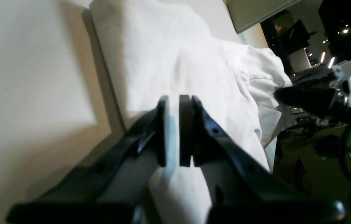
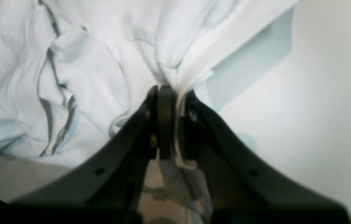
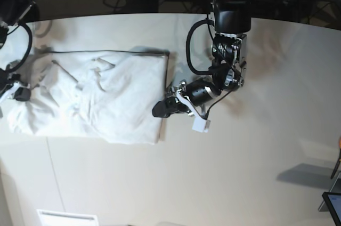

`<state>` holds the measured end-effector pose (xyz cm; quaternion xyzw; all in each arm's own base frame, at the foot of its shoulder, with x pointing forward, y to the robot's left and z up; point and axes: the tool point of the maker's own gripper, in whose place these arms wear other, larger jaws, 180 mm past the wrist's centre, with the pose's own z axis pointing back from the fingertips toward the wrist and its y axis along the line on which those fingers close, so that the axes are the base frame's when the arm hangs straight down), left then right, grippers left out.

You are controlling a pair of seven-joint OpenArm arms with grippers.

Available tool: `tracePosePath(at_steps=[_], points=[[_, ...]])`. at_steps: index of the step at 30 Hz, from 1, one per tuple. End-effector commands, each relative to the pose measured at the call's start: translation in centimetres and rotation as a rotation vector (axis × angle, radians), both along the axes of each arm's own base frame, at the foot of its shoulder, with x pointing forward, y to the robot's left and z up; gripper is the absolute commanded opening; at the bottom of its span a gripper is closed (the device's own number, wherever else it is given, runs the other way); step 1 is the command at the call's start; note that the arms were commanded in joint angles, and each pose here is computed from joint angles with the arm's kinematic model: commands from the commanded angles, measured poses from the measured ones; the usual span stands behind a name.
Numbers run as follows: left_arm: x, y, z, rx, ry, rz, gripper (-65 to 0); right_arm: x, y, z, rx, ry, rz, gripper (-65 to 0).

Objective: Fold the T-shirt properly
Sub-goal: 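Release the shirt and move the left gripper to the shirt's side edge, then grasp the shirt edge with the right gripper and lift it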

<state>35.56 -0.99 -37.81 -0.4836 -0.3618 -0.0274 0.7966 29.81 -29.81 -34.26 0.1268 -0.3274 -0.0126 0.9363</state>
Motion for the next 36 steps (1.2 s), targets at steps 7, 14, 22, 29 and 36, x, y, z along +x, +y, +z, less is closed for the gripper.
tracePosePath(at_steps=[7, 14, 22, 29, 36], points=[[0.7, -3.7, 2.5, -0.036, -0.083, -0.085, -59.6, 1.3, 2.2, 4.5, -0.086, -0.151, 0.080, -64.9], [0.5, -4.6, 2.7, -0.043, -0.097, -0.100, -59.6, 0.6, 3.9, 6.3, -0.134, -0.199, 0.116, -64.9], [0.7, -4.7, 2.5, -0.043, -0.088, -0.099, -59.6, 0.3, 7.2, 7.0, -0.148, -0.232, 0.199, -64.9], [0.3, -4.8, 0.9, -0.058, -0.030, -0.084, -59.6, 0.4, 11.5, 6.4, -0.094, -0.236, 0.290, -64.9], [0.6, -4.8, 0.9, -0.075, -0.039, -0.058, -59.6, 0.3, 14.8, 6.3, -0.075, -0.241, 0.384, -64.9]])
